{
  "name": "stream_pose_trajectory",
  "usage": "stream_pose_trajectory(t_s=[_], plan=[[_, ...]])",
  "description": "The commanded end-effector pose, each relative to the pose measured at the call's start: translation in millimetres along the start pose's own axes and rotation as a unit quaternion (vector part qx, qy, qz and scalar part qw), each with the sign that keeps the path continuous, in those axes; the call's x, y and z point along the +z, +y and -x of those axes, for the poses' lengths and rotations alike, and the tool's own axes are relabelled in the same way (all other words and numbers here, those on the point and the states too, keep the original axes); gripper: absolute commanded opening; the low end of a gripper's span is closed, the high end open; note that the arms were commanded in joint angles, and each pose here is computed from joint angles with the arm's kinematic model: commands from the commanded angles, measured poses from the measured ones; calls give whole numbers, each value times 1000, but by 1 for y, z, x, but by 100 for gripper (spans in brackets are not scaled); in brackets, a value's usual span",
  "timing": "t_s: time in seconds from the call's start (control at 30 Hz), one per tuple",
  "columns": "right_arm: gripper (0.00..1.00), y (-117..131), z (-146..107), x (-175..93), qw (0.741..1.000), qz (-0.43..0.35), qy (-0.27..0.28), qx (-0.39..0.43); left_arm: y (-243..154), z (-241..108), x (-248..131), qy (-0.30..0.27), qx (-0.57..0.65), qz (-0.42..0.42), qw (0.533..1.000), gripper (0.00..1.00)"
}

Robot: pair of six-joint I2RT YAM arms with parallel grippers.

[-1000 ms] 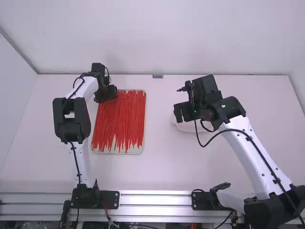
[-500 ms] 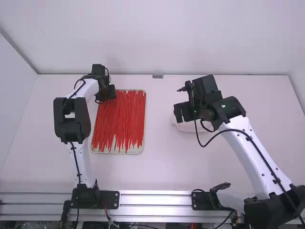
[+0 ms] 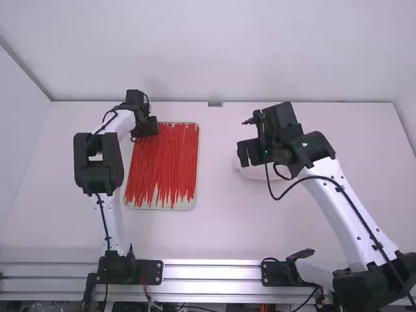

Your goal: Fasten the cable tie

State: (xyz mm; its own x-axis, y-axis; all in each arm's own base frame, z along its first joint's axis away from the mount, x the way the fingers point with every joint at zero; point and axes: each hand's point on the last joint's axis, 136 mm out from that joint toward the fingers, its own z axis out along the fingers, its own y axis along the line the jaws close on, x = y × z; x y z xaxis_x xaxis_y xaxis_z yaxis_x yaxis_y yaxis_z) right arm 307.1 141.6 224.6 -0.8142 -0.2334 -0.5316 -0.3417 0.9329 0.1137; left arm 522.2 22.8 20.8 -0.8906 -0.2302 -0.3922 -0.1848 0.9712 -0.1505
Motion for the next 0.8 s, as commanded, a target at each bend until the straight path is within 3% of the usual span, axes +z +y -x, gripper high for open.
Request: stream_pose_trajectory(t_s=[0.0, 0.27, 0.77], plan=[[99, 0, 9, -10, 1000, -2, -16, 1, 3, -8, 7, 10, 0, 6, 1000, 35], [99, 0, 9, -10, 1000, -1, -16, 1, 12, -11, 12, 5, -2, 27, 1000, 36], [99, -1, 9, -10, 1000, -2, -16, 2, 11, -4, 13, -11, -1, 25, 1000, 28]])
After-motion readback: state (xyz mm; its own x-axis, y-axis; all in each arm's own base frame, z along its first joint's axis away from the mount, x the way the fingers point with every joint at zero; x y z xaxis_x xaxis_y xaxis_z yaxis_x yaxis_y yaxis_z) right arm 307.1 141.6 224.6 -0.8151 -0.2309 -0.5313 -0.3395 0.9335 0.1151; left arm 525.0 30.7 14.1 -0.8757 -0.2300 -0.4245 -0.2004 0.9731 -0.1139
